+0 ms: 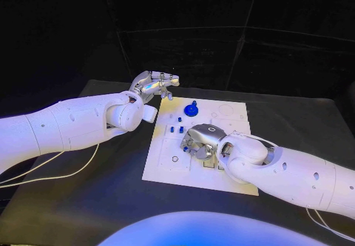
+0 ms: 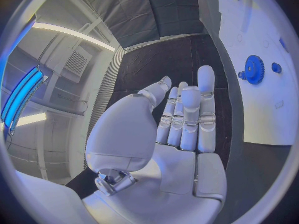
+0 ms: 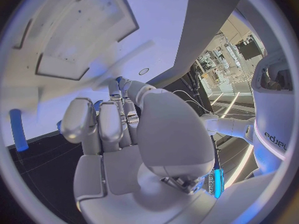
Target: Assemble the parts on the task board
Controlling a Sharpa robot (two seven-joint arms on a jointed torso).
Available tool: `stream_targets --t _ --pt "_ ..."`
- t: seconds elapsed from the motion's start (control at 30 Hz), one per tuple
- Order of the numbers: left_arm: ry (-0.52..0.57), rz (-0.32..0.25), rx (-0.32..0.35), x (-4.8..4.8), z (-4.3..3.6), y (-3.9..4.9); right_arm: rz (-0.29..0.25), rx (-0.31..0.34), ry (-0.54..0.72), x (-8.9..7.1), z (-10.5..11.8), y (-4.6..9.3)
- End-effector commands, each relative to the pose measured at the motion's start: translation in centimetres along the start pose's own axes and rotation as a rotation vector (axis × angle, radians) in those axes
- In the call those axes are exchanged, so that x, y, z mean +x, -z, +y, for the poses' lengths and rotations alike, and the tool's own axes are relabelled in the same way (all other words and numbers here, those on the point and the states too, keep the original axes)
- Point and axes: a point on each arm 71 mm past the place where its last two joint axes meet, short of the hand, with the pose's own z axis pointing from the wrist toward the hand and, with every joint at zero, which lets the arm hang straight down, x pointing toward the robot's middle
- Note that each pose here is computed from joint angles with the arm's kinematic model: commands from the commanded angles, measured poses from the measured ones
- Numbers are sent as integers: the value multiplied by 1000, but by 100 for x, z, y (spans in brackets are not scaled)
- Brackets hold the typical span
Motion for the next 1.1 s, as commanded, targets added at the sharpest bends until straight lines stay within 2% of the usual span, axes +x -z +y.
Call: stream_targets --t 0.03,0.37,0.6,0.77,0.9,1.03,1.1 --pt "8 11 3 12 -11 -5 19 -4 4 22 -3 -1" --pt "9 12 0 6 -10 -3 -10 -1 -9 11 -13 2" --pt "10 14 -3 5 -7 -5 -69 -11 -33 -31 -10 33" --pt "10 16 -9 -3 -2 -5 -103 -15 -53 -79 -25 154" --pt "11 17 -12 -12 0 -1 -133 5 -62 -157 -103 300" --pt "12 18 -14 -17 0 2 -161 43 -58 -325 -233 411" --pt "12 18 -14 -20 0 4 -163 87 -44 -470 -345 464"
